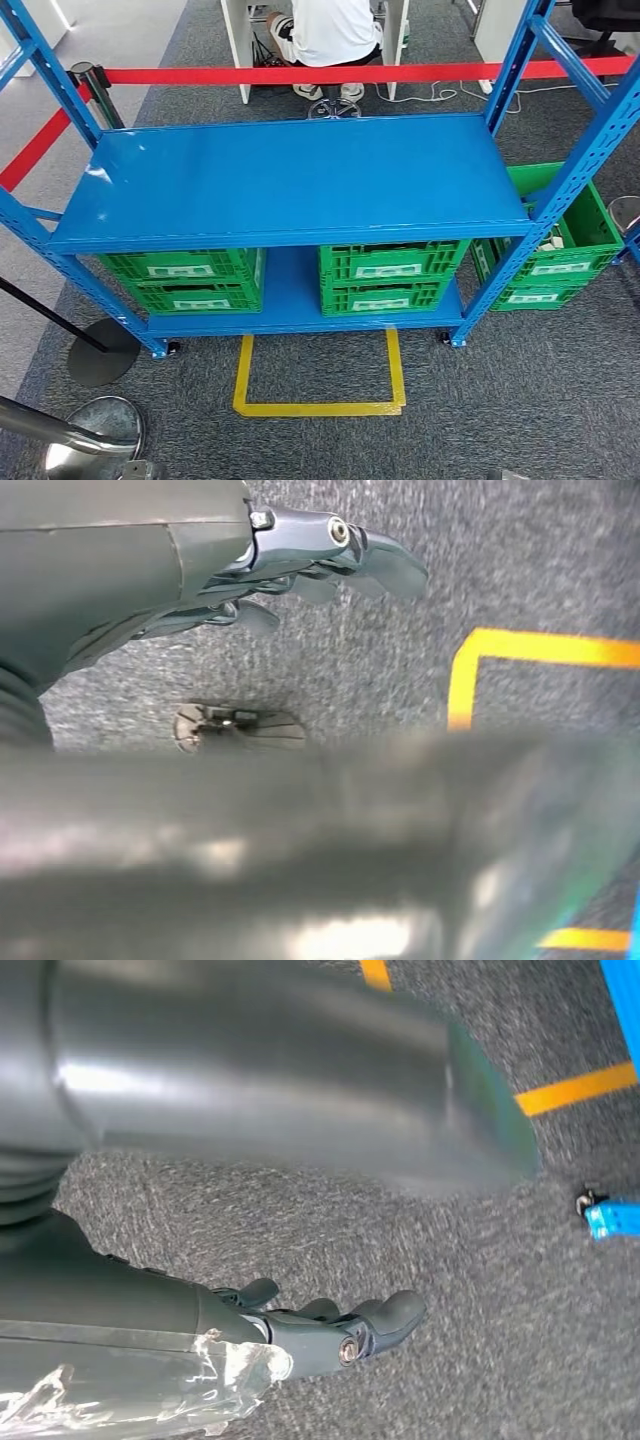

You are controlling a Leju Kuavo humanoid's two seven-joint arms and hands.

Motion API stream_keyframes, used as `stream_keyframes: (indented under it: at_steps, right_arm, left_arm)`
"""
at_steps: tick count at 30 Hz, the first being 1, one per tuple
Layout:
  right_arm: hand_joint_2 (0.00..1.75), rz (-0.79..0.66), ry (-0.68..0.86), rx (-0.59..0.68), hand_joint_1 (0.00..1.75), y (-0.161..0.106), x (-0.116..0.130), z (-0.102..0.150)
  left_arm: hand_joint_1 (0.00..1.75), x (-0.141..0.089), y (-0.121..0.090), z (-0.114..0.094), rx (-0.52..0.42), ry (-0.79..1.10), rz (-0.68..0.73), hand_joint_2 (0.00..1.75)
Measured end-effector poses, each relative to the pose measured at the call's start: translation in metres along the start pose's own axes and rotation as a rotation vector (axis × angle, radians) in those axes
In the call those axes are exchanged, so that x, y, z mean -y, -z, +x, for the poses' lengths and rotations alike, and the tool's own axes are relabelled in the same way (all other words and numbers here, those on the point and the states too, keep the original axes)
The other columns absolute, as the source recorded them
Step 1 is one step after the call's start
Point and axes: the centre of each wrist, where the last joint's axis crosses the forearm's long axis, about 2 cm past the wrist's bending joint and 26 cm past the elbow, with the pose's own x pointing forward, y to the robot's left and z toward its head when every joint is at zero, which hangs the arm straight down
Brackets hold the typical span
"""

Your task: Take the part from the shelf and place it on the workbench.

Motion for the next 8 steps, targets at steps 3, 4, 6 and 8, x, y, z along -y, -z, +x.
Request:
stream_keyframes:
  at_steps: [3, 4, 6, 8]
  right_arm:
    - [0.00, 0.016, -0.009, -0.018, 0.00, 0.0010, 0.0020, 0.0002]
    - [0.00, 0.020, -0.009, -0.027, 0.00, 0.0013, 0.0030, 0.0001]
    - [0.00, 0.027, -0.010, -0.046, 0.00, 0.0022, 0.0055, -0.0001]
    - [0.00, 0.032, -0.013, -0.060, 0.00, 0.0028, 0.0076, -0.0002]
  left_arm:
    - [0.00, -0.0030, -0.0001, -0.0003, -0.024, 0.021, -0.012, 0.00]
    - [0.00, -0.0045, -0.0001, -0.0003, -0.034, 0.026, -0.013, 0.00]
    - [0.00, -0.0079, -0.0001, -0.0005, -0.054, 0.036, -0.014, 0.00]
    - [0.00, -0.0106, -0.0002, -0.0006, -0.068, 0.045, -0.015, 0.00]
